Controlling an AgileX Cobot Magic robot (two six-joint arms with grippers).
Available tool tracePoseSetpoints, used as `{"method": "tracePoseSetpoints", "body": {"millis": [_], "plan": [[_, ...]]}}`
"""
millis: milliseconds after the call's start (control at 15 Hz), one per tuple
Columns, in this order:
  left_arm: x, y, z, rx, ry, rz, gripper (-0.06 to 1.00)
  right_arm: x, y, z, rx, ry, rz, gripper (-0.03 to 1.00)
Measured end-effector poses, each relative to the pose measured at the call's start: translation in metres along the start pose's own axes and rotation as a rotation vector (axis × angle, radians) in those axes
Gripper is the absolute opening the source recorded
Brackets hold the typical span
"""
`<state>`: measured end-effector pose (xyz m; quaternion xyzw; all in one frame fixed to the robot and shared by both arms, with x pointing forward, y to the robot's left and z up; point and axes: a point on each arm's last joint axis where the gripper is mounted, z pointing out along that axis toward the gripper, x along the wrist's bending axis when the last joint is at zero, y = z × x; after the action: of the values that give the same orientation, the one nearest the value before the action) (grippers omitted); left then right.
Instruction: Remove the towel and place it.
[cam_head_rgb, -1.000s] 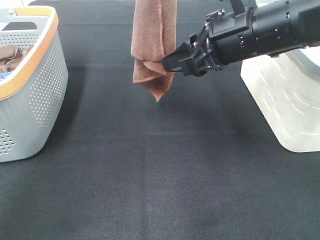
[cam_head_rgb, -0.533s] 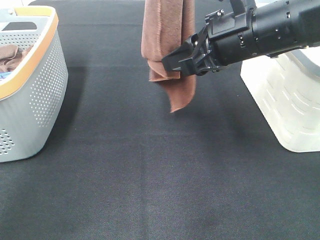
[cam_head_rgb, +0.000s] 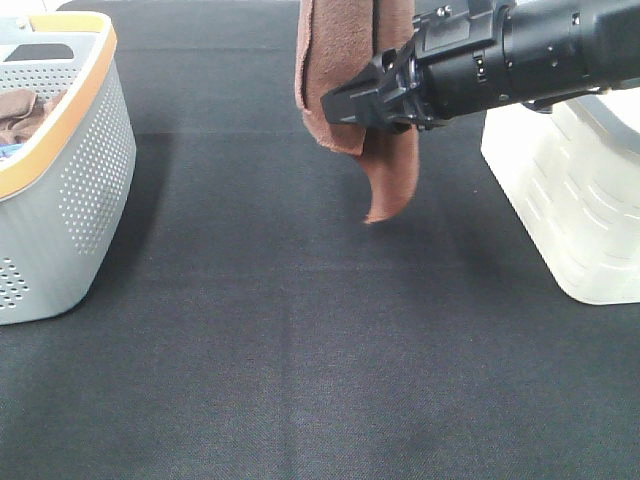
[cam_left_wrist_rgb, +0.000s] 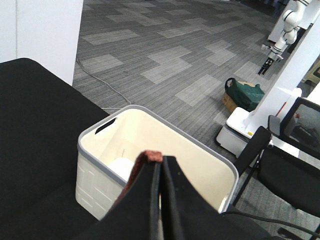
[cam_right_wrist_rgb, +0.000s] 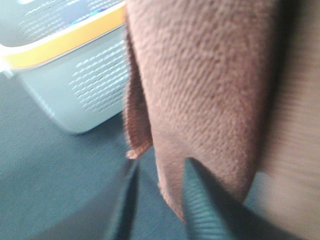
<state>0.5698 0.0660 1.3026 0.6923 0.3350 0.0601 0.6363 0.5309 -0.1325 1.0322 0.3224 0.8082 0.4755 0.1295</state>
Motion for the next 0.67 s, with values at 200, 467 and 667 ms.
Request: {"method": "tracePoseSetpoints", "body": {"millis": [200,467,667], "plan": [[-0.003,0.0,0.0,0.003,-0.035,-0.015,0.0,-0.012,0.002,-0.001,-0.02,-0.133,0.033,0.51],[-0.005,-0.002,0.0,0.022,-0.05,-0.006,0.0,-0.024,0.002,-0.003,-0.024,-0.261,0.035,0.53],[-0.007,-0.001,-0.003,0.019,-0.052,0.001,0.0,-0.027,0.002,-0.004,-0.025,-0.302,0.035,0.53]]}}
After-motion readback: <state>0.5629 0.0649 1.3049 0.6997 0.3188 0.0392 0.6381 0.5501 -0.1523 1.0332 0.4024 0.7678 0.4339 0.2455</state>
